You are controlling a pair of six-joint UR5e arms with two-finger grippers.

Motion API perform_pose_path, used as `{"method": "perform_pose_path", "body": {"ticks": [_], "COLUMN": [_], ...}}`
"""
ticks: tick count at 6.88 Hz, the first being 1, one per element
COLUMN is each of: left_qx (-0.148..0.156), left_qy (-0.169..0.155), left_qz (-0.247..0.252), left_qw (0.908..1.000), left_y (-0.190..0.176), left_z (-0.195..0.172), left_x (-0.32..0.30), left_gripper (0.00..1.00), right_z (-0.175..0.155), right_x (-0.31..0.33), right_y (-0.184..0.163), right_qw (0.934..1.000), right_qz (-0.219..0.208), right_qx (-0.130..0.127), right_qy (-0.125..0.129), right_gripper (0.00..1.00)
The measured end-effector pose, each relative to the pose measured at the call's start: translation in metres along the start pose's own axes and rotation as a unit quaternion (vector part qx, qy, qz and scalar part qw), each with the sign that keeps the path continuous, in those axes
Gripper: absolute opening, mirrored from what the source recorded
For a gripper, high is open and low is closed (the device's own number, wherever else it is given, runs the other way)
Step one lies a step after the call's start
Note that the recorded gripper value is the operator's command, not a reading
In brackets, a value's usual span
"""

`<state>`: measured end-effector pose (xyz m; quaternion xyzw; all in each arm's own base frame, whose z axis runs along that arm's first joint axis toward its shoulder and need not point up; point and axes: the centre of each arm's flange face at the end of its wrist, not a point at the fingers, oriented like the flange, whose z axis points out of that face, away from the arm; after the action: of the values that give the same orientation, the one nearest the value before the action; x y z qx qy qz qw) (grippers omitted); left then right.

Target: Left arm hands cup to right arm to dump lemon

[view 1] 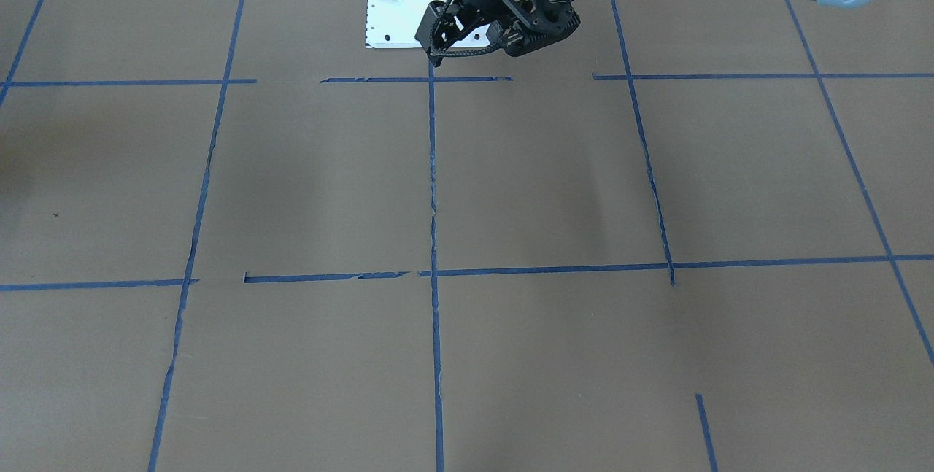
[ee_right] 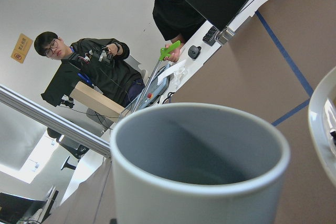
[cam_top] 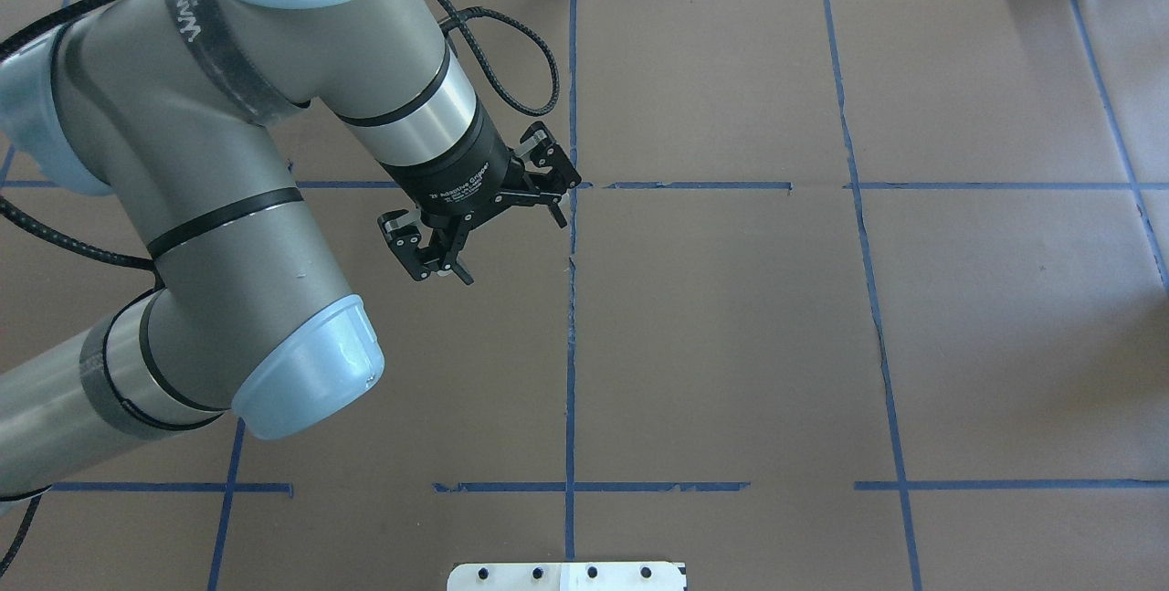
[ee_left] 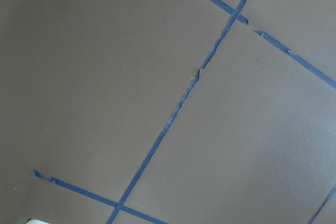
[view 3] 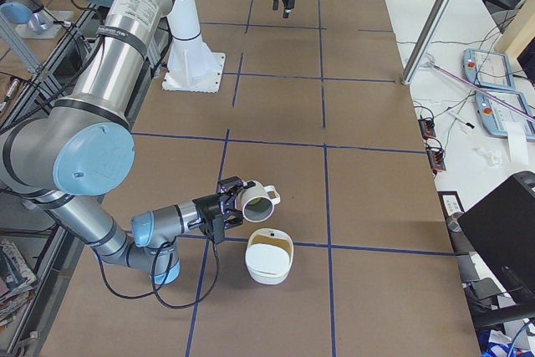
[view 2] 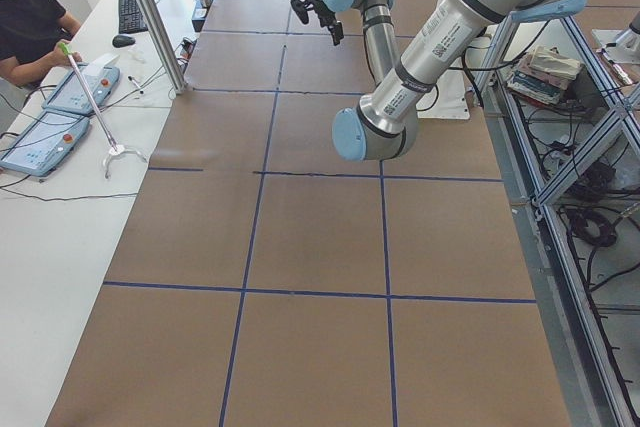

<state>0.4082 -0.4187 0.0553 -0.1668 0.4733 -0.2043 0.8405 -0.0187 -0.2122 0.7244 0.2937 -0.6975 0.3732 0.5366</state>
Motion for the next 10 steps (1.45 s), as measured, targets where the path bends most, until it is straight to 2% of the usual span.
{"method": "perform_pose_path", "body": {"ticks": [1,3,6,8,10], "left_qx": [0.0,0.001,0.0,0.002,0.018], "left_qy": [0.0,0.0,-0.001,-0.001,0.002], "left_qz": [0.0,0.0,0.0,0.0,0.0], "left_qw": [1.0,1.0,1.0,1.0,0.9998], "left_y": [0.0,0.0,0.0,0.0,-0.003], "left_z": [0.0,0.0,0.001,0.001,0.001], "left_x": [0.0,0.0,-0.001,-0.001,0.0], "left_gripper": [1.0,1.0,1.0,1.0,1.0], "right_z": [0.0,-0.006,-0.015,-0.019,-0.015], "right_x": [0.001,0.008,0.011,0.01,0.009], "right_y": [-0.002,-0.009,-0.021,-0.026,-0.024], "right_qw": [0.9985,0.9918,0.9757,0.9595,0.9317], "right_qz": [0.053,0.124,0.211,0.272,0.349], "right_qx": [0.005,0.011,0.027,0.029,0.02], "right_qy": [-0.01,-0.028,-0.05,-0.069,-0.1], "right_gripper": [0.0,0.0,0.01,0.01,0.01]}}
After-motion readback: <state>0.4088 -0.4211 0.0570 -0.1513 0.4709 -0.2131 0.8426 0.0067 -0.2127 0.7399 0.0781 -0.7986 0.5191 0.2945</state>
